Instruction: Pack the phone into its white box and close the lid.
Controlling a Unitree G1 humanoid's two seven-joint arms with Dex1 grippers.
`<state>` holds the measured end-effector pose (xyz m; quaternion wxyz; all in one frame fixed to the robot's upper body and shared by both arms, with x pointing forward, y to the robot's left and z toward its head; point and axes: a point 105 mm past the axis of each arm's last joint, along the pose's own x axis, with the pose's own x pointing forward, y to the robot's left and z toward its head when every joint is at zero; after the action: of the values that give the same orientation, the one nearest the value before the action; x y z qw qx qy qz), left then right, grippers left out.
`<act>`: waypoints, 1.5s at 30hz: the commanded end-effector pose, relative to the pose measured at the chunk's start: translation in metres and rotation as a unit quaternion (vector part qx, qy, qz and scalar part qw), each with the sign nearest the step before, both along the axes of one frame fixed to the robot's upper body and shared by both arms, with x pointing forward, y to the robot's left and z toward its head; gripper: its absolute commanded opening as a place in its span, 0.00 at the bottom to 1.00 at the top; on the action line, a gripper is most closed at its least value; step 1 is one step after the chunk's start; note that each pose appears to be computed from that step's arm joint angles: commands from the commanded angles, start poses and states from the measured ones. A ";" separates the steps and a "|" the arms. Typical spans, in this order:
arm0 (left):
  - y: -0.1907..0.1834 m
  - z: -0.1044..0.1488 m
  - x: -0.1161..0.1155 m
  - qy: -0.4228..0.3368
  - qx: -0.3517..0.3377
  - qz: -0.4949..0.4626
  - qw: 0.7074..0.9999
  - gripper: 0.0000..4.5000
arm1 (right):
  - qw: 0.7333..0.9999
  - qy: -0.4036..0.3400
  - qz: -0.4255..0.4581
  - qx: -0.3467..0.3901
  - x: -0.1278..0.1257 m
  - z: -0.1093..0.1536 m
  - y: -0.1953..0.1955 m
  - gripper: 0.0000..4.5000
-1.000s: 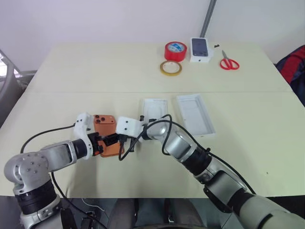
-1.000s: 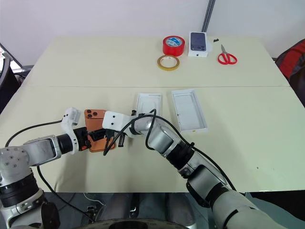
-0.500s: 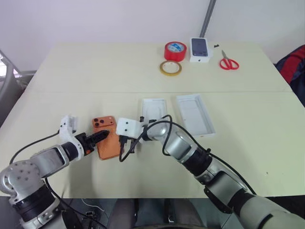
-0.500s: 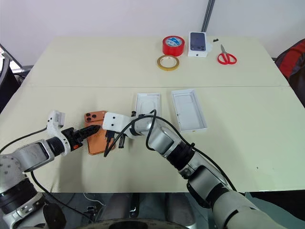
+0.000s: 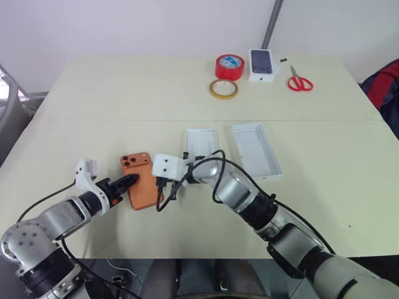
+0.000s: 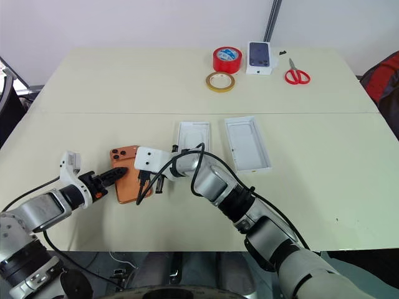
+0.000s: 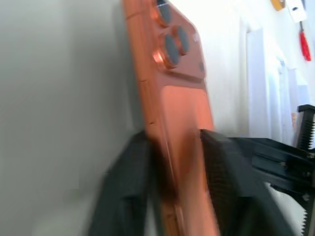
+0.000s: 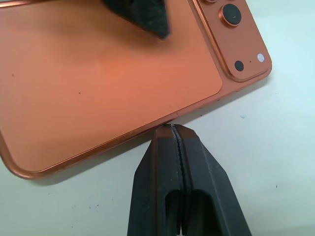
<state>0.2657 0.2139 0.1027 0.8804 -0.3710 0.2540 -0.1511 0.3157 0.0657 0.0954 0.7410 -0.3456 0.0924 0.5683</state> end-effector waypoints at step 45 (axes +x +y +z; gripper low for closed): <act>-0.149 0.039 0.085 -0.023 -0.112 -0.138 0.984 0.11 | 0.971 -0.010 -0.185 0.152 -0.014 0.068 -0.195 0.00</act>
<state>0.3497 0.0678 0.1279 0.8100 -0.4247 0.2859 -0.2859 0.3054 -0.1306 0.1515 0.8809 -0.1936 0.0848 0.4235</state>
